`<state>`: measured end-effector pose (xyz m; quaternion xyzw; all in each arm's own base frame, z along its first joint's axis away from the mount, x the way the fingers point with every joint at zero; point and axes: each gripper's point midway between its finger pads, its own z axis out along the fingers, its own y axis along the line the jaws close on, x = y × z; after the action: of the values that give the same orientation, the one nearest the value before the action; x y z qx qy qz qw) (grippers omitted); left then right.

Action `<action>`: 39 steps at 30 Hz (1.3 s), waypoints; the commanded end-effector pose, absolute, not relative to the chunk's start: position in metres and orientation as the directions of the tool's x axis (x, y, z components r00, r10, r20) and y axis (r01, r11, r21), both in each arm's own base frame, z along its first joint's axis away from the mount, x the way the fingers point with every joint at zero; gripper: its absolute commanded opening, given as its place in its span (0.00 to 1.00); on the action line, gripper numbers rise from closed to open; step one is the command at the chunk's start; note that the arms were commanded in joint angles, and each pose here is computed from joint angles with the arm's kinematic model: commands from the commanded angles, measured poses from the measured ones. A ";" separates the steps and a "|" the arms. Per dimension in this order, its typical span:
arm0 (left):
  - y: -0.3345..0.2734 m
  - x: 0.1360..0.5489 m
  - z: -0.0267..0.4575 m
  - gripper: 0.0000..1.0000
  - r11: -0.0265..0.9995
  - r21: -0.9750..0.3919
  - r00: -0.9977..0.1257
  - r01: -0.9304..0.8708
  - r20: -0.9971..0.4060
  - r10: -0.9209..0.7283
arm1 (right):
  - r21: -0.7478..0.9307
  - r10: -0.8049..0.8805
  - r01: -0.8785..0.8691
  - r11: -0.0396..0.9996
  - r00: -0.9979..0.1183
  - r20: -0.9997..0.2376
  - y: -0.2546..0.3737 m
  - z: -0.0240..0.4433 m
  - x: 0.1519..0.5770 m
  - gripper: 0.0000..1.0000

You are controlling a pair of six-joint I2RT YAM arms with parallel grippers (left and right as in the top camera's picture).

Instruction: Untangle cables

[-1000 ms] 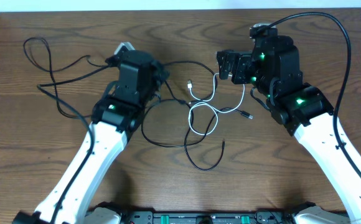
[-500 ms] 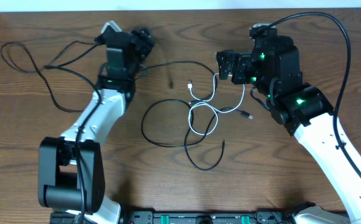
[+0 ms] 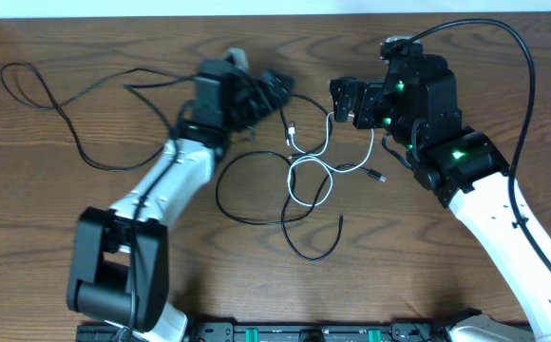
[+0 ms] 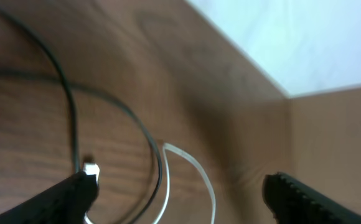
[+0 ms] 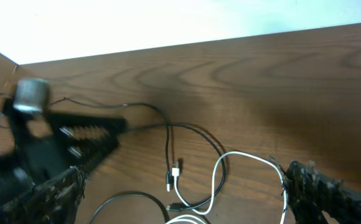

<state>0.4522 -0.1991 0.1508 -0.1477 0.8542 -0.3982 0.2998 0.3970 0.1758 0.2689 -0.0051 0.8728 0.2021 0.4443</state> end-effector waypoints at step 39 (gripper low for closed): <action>-0.098 0.441 0.060 0.85 0.854 -0.453 -0.805 -0.256 -0.389 -0.447 | 0.398 0.157 -0.030 0.917 -0.889 -0.431 0.217 0.044 0.436 0.40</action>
<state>0.4370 -0.0957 0.0474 -0.2008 0.9318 -0.1880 0.2370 0.4335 0.2150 0.0438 0.0266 0.9521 0.1939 0.2350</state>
